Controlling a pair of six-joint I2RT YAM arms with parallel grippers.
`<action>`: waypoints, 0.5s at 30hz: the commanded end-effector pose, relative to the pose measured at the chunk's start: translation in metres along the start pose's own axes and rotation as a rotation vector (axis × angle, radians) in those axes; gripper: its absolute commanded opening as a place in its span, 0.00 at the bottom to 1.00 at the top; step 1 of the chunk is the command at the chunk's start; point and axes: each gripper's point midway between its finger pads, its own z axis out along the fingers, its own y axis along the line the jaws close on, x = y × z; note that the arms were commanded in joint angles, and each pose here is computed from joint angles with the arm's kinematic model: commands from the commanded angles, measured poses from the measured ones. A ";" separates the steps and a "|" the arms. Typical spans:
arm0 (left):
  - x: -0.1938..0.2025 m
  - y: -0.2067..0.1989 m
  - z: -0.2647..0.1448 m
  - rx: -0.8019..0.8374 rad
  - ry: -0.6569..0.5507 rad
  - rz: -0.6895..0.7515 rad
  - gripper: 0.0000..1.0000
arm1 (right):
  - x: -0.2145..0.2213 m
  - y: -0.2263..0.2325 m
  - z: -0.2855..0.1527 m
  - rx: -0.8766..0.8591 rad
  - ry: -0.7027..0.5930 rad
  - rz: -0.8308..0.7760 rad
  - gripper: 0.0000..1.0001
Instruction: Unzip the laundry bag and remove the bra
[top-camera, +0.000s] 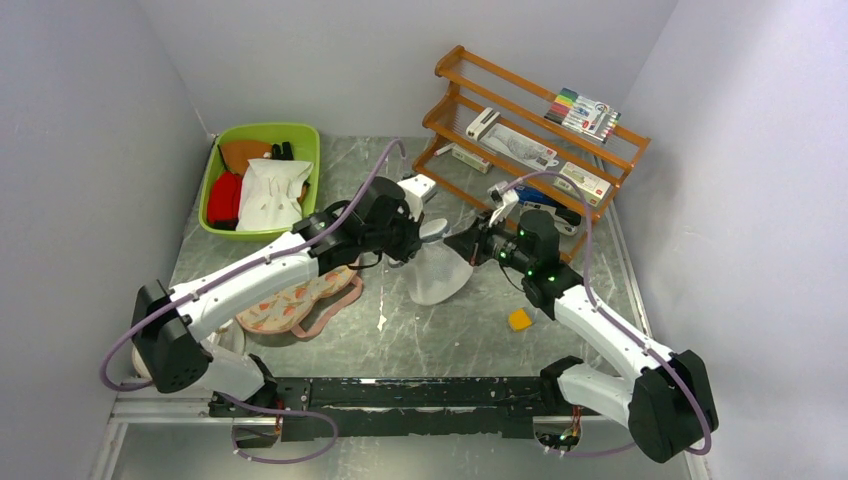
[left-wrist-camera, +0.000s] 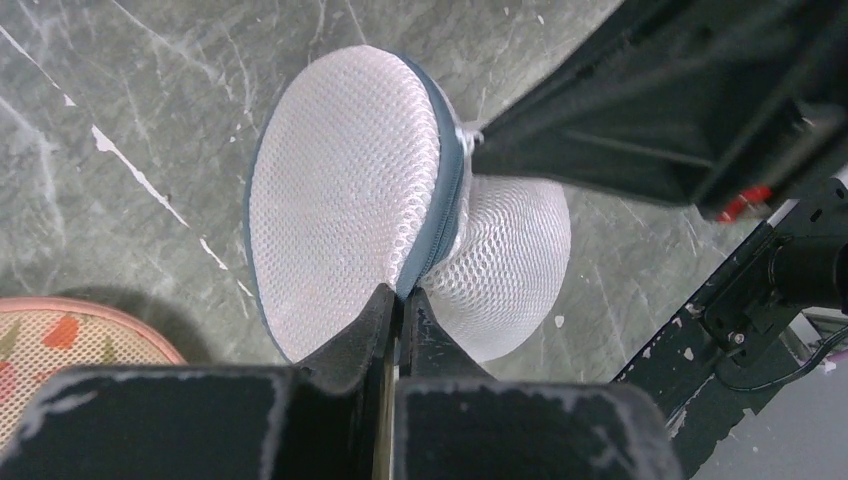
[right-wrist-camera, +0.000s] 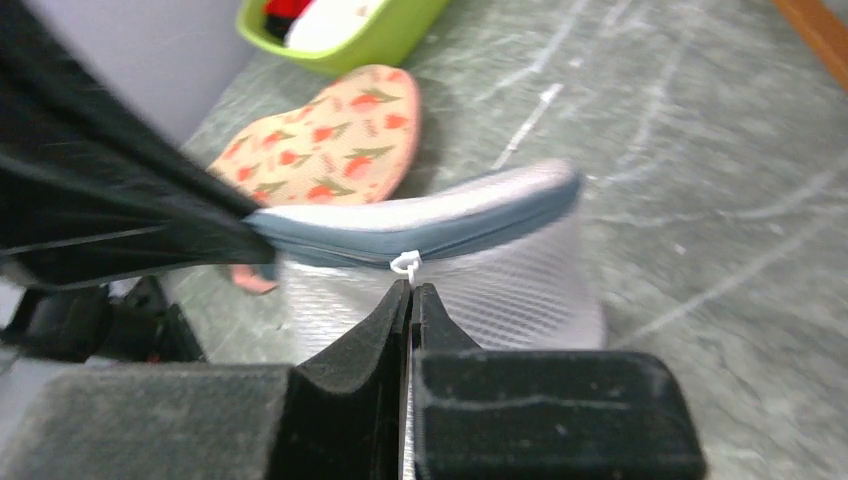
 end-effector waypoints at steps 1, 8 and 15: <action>-0.018 0.010 -0.024 -0.033 -0.086 0.026 0.07 | 0.004 -0.054 -0.008 0.313 0.002 0.090 0.00; -0.005 0.011 -0.028 -0.030 -0.062 0.016 0.07 | -0.004 -0.050 -0.006 0.217 -0.044 0.131 0.00; -0.003 -0.001 -0.028 0.037 -0.044 -0.027 0.38 | -0.010 0.014 -0.002 -0.157 -0.038 0.029 0.00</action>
